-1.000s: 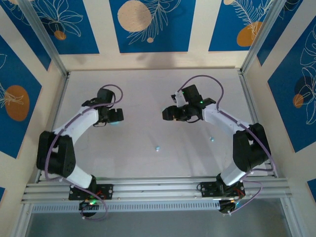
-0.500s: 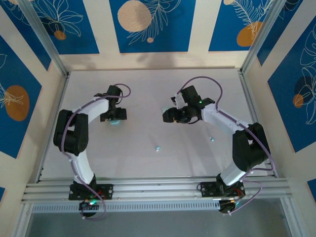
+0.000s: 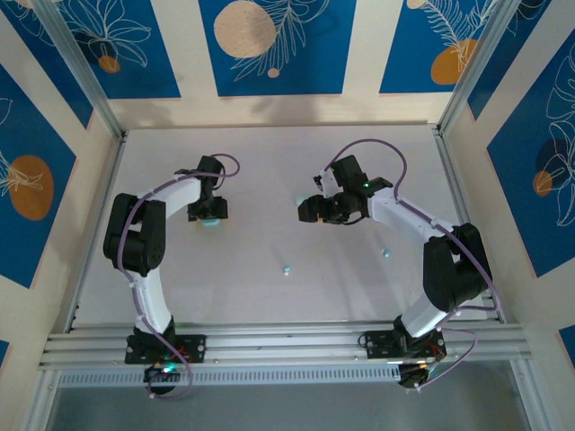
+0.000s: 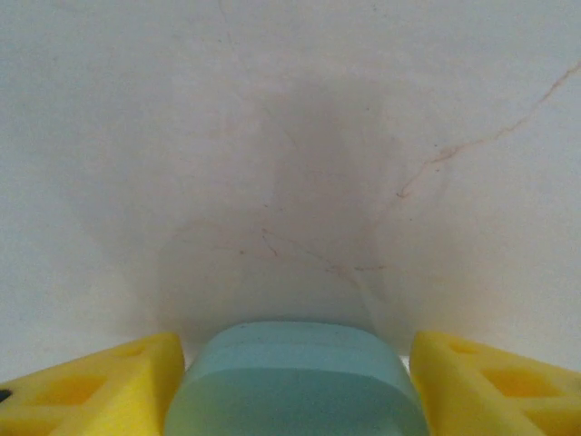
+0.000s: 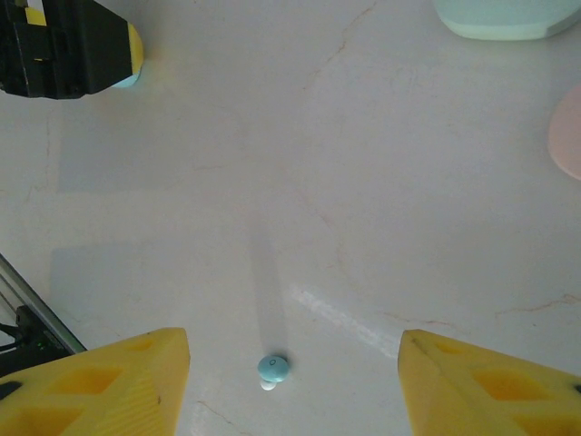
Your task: Insert wireless bluetooth earbuds into charging case
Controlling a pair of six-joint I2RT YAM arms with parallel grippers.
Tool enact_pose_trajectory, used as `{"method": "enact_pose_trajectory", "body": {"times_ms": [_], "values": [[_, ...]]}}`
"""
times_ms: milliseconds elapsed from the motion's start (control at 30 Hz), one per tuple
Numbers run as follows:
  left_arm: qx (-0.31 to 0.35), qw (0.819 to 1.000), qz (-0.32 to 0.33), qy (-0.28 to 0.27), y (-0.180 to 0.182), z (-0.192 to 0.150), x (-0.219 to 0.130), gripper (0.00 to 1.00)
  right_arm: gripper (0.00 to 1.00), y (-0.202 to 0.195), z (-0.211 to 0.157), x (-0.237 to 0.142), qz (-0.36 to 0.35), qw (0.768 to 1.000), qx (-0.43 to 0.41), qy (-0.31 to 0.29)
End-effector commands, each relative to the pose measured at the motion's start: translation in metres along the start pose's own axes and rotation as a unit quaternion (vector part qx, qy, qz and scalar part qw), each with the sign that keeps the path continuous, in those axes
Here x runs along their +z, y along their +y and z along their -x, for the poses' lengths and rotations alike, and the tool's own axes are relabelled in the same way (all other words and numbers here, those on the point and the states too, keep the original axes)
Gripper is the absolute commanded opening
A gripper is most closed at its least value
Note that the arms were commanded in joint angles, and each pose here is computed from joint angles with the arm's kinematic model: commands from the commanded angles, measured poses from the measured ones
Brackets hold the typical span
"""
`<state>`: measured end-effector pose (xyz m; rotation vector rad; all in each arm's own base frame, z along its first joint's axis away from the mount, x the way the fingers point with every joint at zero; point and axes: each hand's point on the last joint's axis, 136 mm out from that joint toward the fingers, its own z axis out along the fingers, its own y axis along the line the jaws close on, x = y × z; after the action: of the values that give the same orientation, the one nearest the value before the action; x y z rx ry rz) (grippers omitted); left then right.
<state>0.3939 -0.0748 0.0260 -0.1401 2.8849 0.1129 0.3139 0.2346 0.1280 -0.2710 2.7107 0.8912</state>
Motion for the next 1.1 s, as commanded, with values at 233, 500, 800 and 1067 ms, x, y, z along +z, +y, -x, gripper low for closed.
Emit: {"method": "enact_pose_trajectory", "body": {"times_ms": [233,500,800,1067], "values": [[0.118,0.988,-0.091,-0.032,-0.065,-0.008,-0.028,0.59,0.63,-0.020,0.004,-0.027,0.014,0.997,0.068,-0.029],[0.357,0.878,-0.251,-0.199,-0.178,-0.050,-0.120,0.50,0.61,-0.034,0.006,-0.067,0.083,0.985,0.134,-0.071],[0.505,0.642,-0.399,-0.417,-0.207,-0.102,-0.218,0.43,0.59,0.001,0.006,-0.098,0.188,0.971,0.136,-0.056],[0.573,0.576,-0.393,-0.430,-0.212,-0.118,-0.240,0.43,0.58,0.054,-0.003,-0.096,0.257,0.962,0.087,0.014]]}}
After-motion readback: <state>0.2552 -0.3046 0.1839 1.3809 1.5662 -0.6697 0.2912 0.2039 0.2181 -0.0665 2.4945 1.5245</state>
